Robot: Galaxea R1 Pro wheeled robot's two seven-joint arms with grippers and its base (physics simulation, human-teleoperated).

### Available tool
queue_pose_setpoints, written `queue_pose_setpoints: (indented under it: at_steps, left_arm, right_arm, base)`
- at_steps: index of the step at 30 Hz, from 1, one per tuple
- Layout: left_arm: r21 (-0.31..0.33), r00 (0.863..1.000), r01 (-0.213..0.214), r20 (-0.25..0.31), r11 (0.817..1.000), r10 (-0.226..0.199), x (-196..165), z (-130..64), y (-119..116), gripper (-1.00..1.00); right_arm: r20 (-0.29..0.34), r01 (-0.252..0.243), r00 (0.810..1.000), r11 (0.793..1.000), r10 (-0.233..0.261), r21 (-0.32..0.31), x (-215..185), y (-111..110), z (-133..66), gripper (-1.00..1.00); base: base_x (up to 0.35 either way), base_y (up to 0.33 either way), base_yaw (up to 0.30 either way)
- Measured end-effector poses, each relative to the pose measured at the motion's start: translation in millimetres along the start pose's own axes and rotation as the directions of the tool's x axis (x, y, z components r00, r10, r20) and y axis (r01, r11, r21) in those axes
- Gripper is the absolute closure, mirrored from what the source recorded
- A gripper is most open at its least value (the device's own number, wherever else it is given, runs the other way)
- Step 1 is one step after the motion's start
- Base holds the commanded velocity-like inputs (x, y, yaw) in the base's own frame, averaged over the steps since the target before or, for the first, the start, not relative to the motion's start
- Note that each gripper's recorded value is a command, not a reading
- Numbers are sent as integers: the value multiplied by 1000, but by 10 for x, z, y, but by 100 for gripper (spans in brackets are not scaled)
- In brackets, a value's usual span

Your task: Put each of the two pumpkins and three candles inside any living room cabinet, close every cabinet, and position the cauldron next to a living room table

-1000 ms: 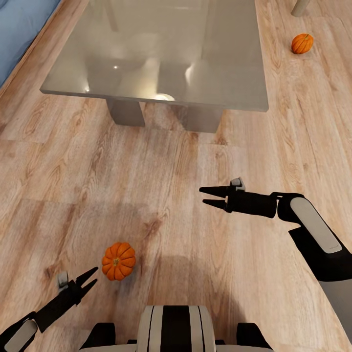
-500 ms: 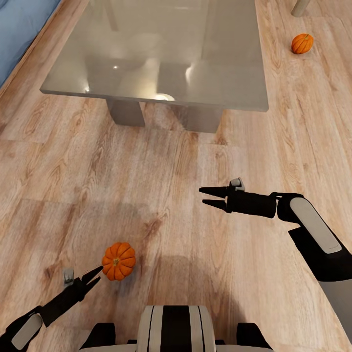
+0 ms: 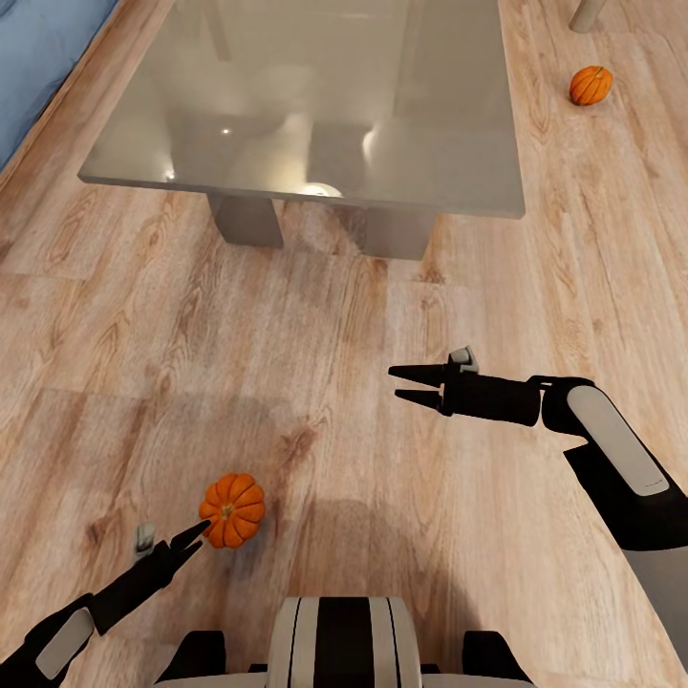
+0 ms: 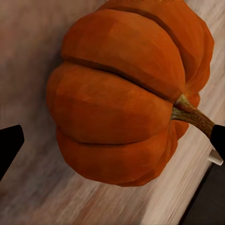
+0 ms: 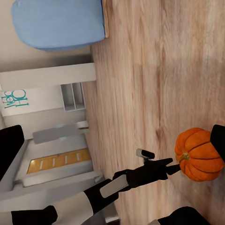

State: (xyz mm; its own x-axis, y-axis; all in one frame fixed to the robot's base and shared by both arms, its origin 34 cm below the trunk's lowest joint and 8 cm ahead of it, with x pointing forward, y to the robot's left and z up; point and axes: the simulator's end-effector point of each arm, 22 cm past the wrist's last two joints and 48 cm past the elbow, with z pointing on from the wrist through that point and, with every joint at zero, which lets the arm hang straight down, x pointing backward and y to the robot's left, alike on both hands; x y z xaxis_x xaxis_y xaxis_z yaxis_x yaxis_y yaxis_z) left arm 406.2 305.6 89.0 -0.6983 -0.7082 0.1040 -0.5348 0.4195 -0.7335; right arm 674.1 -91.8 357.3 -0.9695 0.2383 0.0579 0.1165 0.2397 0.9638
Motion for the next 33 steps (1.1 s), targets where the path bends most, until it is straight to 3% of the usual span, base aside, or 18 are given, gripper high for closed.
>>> queue_pose_setpoints:
  at_steps: [33]
  left_arm:
    - [-2,1000,-1,-1,1000,1,0,-1,4,-100]
  right_arm:
    - [0,2,1000,1000,-2,0,1,5,1,-100]
  base:
    - [3,0,0]
